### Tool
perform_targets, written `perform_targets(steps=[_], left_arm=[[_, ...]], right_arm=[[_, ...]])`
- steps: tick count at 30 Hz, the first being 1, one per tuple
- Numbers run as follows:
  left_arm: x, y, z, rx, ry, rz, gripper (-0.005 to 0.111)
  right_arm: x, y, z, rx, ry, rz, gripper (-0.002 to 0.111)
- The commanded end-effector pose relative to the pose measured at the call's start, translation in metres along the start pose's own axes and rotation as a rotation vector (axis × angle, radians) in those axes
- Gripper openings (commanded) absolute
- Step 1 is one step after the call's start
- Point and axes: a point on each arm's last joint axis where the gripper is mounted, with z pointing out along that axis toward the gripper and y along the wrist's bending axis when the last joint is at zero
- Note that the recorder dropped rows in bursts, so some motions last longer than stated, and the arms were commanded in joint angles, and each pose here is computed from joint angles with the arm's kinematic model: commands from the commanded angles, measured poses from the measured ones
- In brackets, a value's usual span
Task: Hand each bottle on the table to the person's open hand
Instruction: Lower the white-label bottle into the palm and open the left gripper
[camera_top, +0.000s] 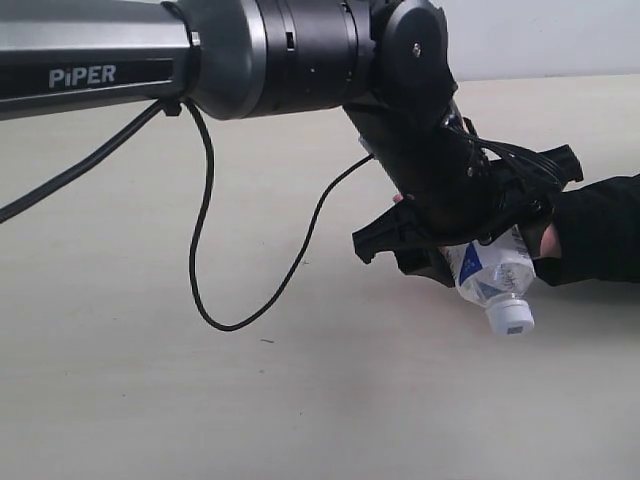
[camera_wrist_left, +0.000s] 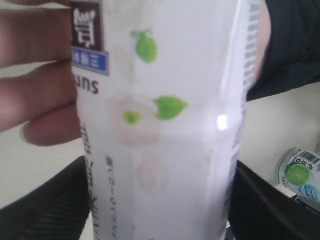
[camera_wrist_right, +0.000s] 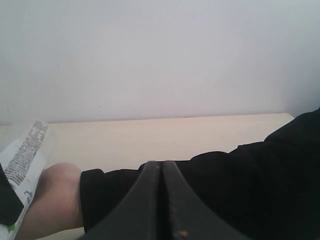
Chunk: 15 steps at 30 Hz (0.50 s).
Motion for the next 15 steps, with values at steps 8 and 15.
perform_targets(steps=[8,15], left_arm=[[-0.001,-0.004,-0.003,0.031,-0.029,0.04,0.087],[-0.003,-0.006,-0.041,0.034,-0.04,0.085,0.091]], right_arm=[[0.001,0.0,0.0,0.003,-0.01,0.0,0.0],[0.001,0.0,0.0,0.003,-0.01,0.0,0.0]])
